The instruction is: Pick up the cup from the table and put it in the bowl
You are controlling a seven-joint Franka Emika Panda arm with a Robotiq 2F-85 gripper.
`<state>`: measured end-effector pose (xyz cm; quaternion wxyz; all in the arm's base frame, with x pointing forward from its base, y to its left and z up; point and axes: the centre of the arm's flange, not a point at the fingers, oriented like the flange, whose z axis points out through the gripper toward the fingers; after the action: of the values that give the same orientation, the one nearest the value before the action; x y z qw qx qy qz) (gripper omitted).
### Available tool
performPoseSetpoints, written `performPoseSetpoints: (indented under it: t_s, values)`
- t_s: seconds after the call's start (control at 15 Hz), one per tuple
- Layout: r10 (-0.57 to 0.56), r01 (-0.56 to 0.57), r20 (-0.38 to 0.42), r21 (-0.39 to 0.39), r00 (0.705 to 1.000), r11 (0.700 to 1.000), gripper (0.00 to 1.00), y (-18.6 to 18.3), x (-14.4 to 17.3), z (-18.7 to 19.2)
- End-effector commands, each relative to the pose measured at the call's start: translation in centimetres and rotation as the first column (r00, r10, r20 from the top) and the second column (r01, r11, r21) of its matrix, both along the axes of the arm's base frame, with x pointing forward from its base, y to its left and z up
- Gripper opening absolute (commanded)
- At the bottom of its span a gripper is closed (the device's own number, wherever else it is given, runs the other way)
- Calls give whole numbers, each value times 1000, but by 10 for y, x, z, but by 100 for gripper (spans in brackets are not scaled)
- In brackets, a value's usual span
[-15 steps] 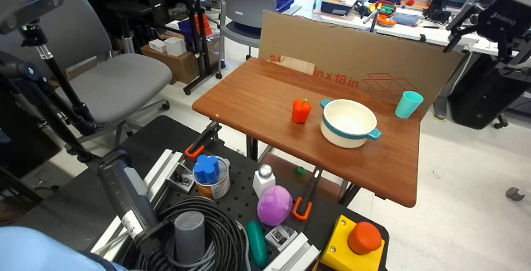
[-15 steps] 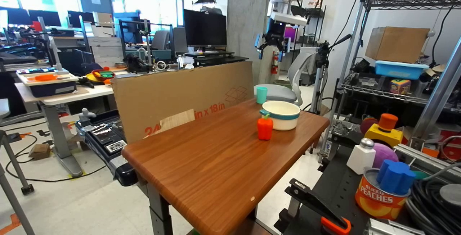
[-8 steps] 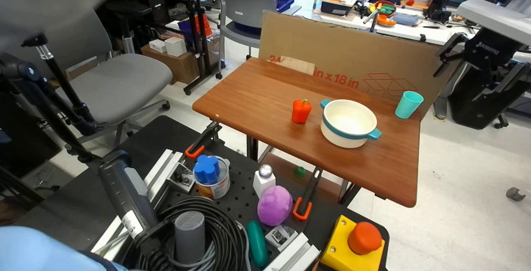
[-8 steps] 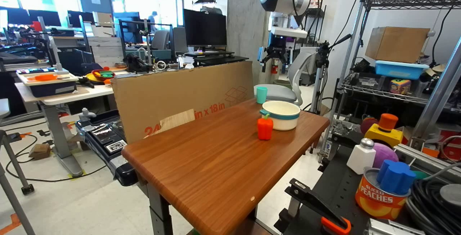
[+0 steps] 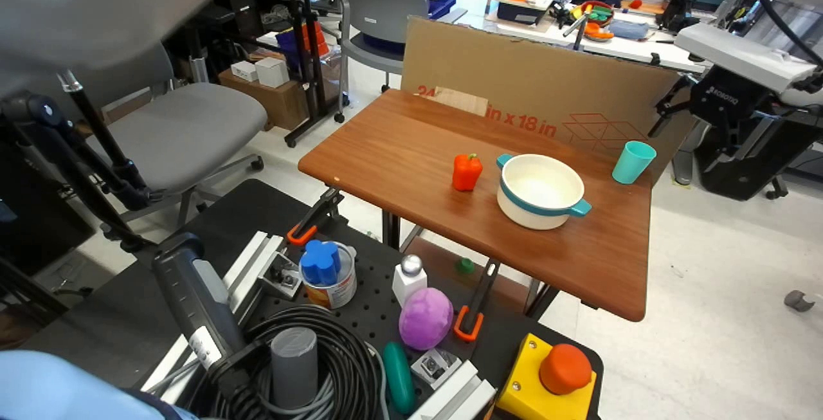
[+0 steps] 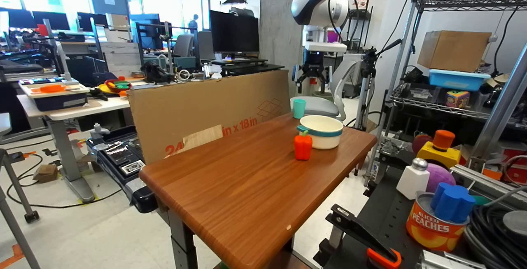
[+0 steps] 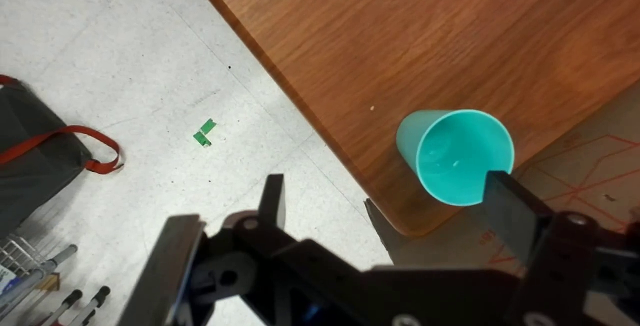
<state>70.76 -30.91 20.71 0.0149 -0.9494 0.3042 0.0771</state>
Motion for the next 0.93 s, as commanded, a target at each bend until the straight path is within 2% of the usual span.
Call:
performPoseSetpoints:
  t_s: [0.0, 0.33, 0.4, 0.47, 0.6, 0.87]
  values:
    - [-20, 18, -46, -39, 999, 999, 100, -4, 16, -9]
    - [-25, 19, -78, -76, 997, 997, 100, -1, 16, -25]
    - [-27, 20, -81, -81, 996, 996, 94, 1, 18, -27]
    - [-28, 21, -85, -88, 996, 996, 72, 3, 19, -28]
    - [-34, 24, -95, -103, 995, 994, 68, 8, 23, -31]
    - [-54, 42, -118, -110, 992, 993, 36, 25, 32, -32]
